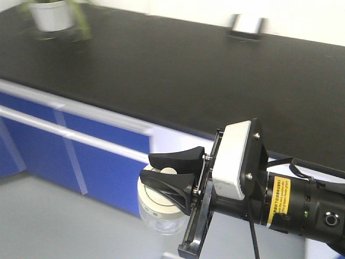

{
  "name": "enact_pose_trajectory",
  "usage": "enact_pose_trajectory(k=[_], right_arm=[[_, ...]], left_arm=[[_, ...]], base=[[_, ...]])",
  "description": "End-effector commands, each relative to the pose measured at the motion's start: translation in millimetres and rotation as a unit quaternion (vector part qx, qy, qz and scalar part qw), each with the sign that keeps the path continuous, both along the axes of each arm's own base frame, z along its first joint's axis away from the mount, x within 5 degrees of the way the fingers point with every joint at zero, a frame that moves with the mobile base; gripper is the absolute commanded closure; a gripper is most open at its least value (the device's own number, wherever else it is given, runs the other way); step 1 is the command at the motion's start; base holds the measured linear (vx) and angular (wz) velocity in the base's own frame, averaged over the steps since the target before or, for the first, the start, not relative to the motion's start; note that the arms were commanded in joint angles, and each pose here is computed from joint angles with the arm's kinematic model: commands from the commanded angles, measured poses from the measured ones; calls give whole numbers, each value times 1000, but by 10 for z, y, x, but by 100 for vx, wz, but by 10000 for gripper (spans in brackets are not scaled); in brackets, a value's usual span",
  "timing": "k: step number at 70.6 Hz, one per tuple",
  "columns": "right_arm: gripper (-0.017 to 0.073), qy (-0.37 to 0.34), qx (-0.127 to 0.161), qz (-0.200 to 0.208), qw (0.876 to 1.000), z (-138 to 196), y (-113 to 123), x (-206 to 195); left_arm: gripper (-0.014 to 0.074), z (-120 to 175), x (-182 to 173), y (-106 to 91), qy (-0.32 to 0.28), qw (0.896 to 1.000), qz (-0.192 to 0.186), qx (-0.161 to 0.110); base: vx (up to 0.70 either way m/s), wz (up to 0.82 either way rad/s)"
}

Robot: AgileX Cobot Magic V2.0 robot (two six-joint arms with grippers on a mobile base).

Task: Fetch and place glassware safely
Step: 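Keep holding the jar while driving to another black bench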

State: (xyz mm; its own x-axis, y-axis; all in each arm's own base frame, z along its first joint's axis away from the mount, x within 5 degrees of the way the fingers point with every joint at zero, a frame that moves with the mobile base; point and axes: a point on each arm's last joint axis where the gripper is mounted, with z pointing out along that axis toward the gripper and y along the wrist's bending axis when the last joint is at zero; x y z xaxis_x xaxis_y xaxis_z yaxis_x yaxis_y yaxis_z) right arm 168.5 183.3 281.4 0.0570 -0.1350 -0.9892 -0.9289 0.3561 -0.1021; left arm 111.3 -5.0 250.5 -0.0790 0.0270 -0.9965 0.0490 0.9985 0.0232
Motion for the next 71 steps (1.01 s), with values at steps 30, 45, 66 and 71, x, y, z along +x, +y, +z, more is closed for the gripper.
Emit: enact_pose_trajectory(k=[30,45,66,71], right_arm=[[563,-22,53,15,998,218,6,-35],[563,-22,53,15,998,218,6,-35],[563,-22,53,15,998,218,6,-35],[563,-22,53,15,998,218,6,-35]], left_arm=[[601,156,12,-10,-48,999,-5,-8],[601,156,12,-10,-48,999,-5,-8],[601,156,12,-10,-48,999,-5,-8],[601,156,12,-10,-48,999,-5,-8]], base=[[20,-70],[20,-43],[21,-15],[21,1]])
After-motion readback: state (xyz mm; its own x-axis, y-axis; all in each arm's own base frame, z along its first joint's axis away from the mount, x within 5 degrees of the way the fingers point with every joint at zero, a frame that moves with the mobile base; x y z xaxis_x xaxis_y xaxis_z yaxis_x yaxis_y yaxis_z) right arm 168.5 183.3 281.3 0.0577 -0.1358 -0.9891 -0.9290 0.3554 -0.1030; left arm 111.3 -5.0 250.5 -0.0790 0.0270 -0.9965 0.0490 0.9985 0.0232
